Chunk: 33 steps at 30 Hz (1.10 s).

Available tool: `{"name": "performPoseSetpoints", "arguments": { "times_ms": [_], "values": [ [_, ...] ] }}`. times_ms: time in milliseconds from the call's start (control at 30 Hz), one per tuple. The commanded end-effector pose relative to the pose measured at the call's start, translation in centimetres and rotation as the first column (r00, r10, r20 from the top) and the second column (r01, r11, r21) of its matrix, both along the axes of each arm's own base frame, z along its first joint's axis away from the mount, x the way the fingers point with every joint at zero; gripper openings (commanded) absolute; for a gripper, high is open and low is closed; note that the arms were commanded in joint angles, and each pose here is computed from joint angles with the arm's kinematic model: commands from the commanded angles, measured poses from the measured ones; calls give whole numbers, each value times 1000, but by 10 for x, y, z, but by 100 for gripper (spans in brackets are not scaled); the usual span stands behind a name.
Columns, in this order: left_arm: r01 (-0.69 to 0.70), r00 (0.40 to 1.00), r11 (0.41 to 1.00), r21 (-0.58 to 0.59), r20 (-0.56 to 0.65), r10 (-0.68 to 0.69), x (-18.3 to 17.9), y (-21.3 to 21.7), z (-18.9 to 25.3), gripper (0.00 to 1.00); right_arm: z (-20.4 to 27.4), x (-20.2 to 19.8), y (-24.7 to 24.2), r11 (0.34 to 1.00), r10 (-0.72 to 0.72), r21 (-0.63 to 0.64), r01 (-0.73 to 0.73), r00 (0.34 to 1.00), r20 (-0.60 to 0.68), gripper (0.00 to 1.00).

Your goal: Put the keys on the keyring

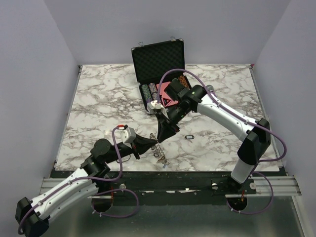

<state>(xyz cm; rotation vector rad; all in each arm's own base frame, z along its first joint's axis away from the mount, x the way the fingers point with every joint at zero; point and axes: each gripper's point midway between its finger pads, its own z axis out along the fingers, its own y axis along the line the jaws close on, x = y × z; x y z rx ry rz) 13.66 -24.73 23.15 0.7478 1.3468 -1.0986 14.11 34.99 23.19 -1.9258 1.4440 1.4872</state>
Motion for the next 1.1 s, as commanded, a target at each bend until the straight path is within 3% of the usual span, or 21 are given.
{"name": "performPoseSetpoints", "arguments": {
  "times_ms": [0,133,467,633,800,1000,1067],
  "values": [
    [5,999,1000,1,38,-5,-1,2,22,0,2,0,-1,1000,-13,-5,13,999,37,21],
    [3,999,1000,-21,36,-2,-1,2,24,0,2,-2,-1,1000,-11,-2,11,1000,25,28],
    [-14,1000,978,-206,16,18,0,6,31,0,9,-7,-1,1000,-2,22,2,1000,-8,27],
    [-31,999,976,-214,5,33,2,8,28,0,10,-8,-1,1000,0,23,1,1000,-9,20],
    [-42,999,974,-225,-1,43,3,9,26,0,6,-5,0,1000,-12,11,13,1000,-4,1],
    [-43,999,987,-153,-28,39,5,5,14,0,1,2,0,998,-47,-31,47,999,23,0],
    [-44,999,993,-110,-35,40,6,4,10,9,-1,4,-2,997,-57,-41,58,998,33,0]
  ]
}}
